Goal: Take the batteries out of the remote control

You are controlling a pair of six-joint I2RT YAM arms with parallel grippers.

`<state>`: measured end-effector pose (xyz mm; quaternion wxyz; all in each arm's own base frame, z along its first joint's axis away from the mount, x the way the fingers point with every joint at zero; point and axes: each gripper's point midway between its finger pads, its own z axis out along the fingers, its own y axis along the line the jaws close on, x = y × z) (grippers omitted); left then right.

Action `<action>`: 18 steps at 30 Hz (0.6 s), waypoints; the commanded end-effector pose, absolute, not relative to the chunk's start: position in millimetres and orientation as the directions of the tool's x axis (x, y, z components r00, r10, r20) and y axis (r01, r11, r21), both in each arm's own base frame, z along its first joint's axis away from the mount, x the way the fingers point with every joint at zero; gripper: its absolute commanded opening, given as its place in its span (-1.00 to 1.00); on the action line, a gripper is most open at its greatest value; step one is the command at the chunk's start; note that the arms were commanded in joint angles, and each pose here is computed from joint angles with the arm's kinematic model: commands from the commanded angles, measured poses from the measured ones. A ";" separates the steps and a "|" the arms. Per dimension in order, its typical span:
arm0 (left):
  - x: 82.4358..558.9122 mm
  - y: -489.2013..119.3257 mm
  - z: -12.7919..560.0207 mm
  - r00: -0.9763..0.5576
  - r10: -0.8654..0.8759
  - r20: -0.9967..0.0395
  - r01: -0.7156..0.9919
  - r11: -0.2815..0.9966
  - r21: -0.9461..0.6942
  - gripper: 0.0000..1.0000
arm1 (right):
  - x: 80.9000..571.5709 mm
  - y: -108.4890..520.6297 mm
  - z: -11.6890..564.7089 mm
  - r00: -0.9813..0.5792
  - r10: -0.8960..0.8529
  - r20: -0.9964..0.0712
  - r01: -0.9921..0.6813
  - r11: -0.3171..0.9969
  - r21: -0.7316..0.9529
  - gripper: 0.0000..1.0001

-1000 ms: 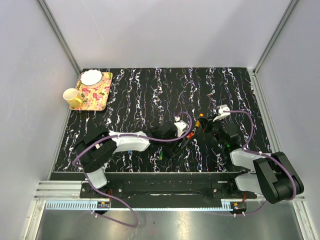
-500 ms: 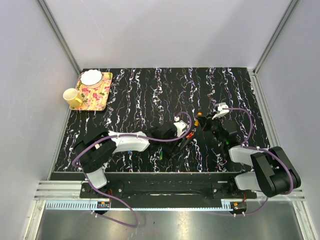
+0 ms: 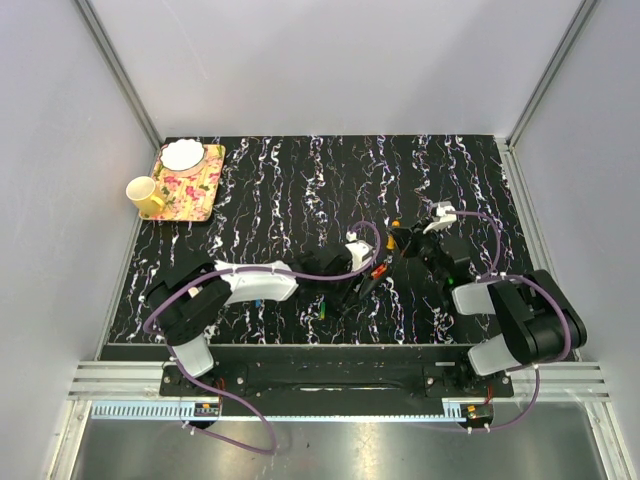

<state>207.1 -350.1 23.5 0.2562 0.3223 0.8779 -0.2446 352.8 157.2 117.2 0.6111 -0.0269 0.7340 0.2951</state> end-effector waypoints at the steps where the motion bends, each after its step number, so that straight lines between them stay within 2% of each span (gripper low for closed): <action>1: 203.8 -328.6 13.8 -0.716 0.440 -0.542 0.641 0.722 -0.262 -1.00 | 321.7 186.0 67.3 -0.516 0.345 -0.784 -0.385 0.724 0.572 -1.00; 9: 202.8 -326.6 8.2 -0.726 0.442 -0.527 0.635 0.725 -0.266 -1.00 | 325.0 196.0 63.9 -0.641 0.459 -0.615 -0.304 0.585 0.752 -1.00; 18: 202.1 -326.4 2.5 -0.739 0.447 -0.504 0.626 0.731 -0.270 -1.00 | 326.4 187.7 64.2 -0.654 0.563 -0.505 -0.260 0.460 0.849 -1.00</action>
